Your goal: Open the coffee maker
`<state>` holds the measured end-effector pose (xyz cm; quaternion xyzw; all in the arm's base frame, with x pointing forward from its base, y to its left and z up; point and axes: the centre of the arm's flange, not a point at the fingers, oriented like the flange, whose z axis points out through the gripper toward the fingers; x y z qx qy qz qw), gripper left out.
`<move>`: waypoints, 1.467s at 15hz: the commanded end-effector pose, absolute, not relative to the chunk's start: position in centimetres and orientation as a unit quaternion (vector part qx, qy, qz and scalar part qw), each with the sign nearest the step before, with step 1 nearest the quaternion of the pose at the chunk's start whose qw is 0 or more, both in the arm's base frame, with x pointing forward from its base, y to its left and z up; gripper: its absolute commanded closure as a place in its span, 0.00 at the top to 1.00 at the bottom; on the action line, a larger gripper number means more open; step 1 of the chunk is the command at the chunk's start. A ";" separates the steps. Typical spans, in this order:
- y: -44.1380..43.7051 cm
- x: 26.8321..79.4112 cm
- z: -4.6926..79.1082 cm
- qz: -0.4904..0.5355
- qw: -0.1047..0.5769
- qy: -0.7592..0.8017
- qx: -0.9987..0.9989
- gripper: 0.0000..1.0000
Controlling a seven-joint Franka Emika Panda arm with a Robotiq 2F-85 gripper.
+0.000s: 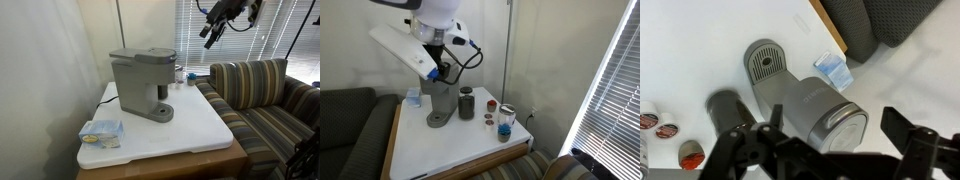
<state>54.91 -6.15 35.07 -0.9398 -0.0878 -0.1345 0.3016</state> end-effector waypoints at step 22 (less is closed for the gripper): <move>0.4 57.5 31.5 -0.145 0.207 -0.156 -0.955 0.52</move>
